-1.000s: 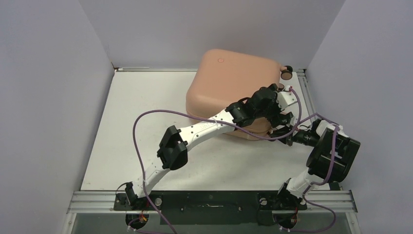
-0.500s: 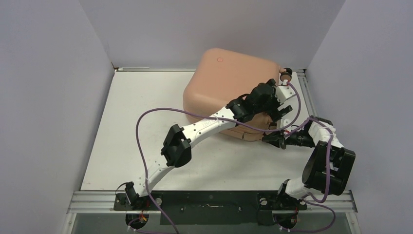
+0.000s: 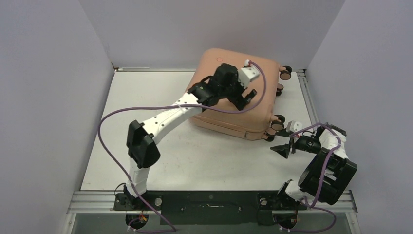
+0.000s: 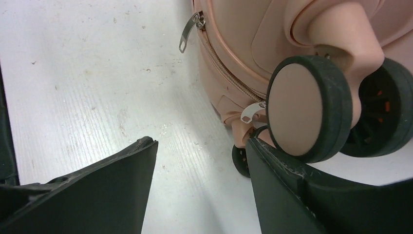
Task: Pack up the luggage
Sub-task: Zip the luggage at the center of the board.
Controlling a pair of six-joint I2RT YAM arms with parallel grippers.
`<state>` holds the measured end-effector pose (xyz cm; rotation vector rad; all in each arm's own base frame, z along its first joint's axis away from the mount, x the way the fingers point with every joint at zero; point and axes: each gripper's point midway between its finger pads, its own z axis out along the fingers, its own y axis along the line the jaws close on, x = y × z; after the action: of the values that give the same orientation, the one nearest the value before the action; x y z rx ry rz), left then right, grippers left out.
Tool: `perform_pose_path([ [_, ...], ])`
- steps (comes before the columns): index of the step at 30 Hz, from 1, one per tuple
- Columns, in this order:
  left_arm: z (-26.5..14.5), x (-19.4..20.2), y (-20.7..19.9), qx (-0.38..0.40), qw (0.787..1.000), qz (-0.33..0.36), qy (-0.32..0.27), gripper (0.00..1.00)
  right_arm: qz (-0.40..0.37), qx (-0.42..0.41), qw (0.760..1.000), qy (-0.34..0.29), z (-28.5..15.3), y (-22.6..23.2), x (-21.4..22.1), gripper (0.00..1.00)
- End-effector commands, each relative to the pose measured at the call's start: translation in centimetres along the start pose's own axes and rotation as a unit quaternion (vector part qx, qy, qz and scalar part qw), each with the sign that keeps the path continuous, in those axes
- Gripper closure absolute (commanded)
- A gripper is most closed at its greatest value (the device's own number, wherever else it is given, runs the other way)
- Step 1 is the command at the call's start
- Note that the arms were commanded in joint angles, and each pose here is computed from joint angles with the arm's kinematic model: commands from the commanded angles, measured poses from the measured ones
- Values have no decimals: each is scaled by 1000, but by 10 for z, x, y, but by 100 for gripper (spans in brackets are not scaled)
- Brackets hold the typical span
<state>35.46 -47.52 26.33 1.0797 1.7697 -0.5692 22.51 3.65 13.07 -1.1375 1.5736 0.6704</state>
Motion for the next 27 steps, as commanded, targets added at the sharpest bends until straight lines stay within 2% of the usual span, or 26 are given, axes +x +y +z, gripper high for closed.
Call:
perform_pose_path([
  [1,-79,-4,96,-97,994,-46,-8,4,-87,24,996,-6,-4,-6,-11,31],
  [3,-104,8,137,-133,989,-68,-8,4,-75,44,996,-16,-8,-16,-19,25],
  [5,-128,21,182,-177,980,-87,-17,4,-59,67,996,-25,-13,-32,-27,25],
  [8,-158,46,243,-239,964,-113,-26,4,-28,79,996,-31,-19,-49,-36,32],
  [11,-170,75,282,-272,952,-139,-22,4,3,72,997,-19,-20,-52,-30,40],
  [16,-160,121,304,-297,943,-148,4,4,85,107,989,59,-27,-63,3,41],
  [20,-142,149,312,-303,940,-155,26,4,104,205,955,186,-34,-87,25,35],
  [23,-127,165,316,-300,939,-162,41,4,132,261,940,176,-37,-106,9,32],
  [27,-114,176,322,-296,938,-170,52,4,191,350,904,156,-59,-148,-14,32],
])
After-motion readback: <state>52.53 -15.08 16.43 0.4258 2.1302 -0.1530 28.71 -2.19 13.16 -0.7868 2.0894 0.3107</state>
